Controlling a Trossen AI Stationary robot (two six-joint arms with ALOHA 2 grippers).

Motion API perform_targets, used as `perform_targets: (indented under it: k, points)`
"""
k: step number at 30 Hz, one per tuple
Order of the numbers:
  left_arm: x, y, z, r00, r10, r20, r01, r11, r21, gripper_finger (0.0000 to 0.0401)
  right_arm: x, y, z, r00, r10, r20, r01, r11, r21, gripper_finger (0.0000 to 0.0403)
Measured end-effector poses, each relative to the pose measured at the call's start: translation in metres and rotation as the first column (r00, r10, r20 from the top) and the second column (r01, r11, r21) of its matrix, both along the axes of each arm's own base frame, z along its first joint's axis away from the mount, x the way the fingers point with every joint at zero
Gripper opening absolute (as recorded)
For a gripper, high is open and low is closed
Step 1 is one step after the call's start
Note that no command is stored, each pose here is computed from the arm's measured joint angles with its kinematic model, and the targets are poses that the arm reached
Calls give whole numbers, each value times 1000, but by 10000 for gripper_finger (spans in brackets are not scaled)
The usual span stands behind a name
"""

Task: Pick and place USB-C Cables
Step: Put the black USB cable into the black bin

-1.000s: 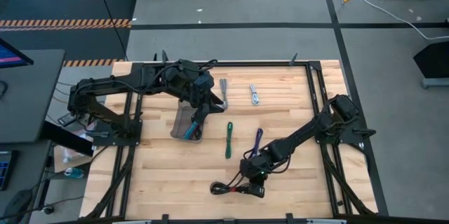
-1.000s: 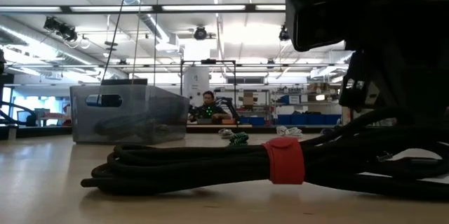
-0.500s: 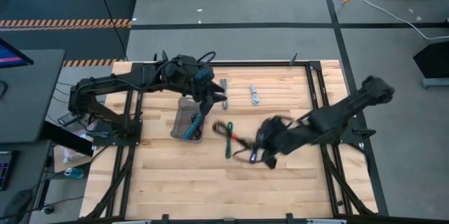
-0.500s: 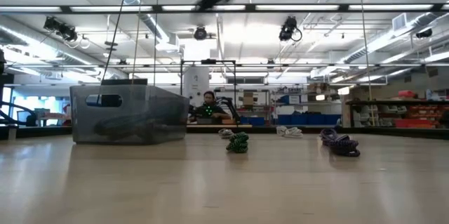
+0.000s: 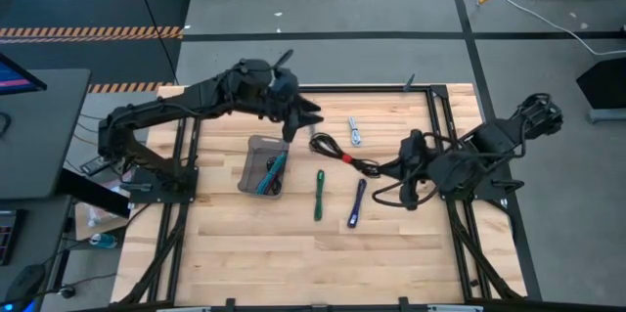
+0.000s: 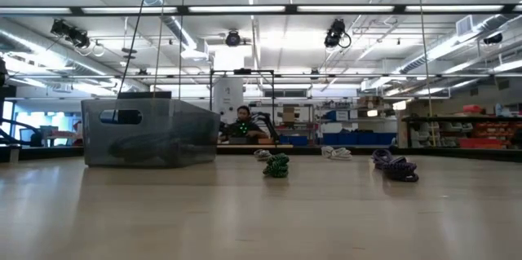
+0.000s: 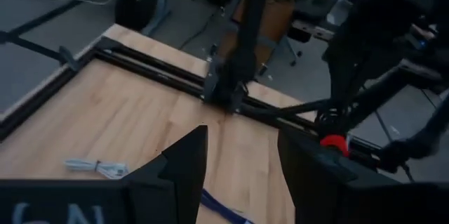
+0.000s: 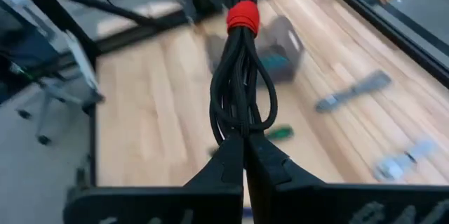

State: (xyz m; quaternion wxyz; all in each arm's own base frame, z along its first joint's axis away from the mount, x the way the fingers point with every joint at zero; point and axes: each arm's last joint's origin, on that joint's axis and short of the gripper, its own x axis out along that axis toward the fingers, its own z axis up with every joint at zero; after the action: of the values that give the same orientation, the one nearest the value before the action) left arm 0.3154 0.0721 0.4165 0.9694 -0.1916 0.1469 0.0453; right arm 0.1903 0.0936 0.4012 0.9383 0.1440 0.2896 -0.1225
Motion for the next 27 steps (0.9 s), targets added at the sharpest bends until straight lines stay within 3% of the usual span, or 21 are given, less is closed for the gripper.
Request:
perform_targets:
  k: [3,8,14,27]
  points:
    - [-4,12,2,1000,13,11,-13,1000,-15,181,-11,-7,-4,997,-51,-61,50,999,-22,2]
    - [-6,17,5,993,-100,58,107,986,-128,181,-23,-16,-4,990,-104,-95,99,994,-53,2]
    - [-2,9,15,963,-215,164,236,964,-123,192,-34,-24,3,991,-127,-48,122,988,-90,2]
    - [5,19,2,979,-174,104,187,974,-127,252,-32,-25,26,986,-51,156,81,978,-192,2]
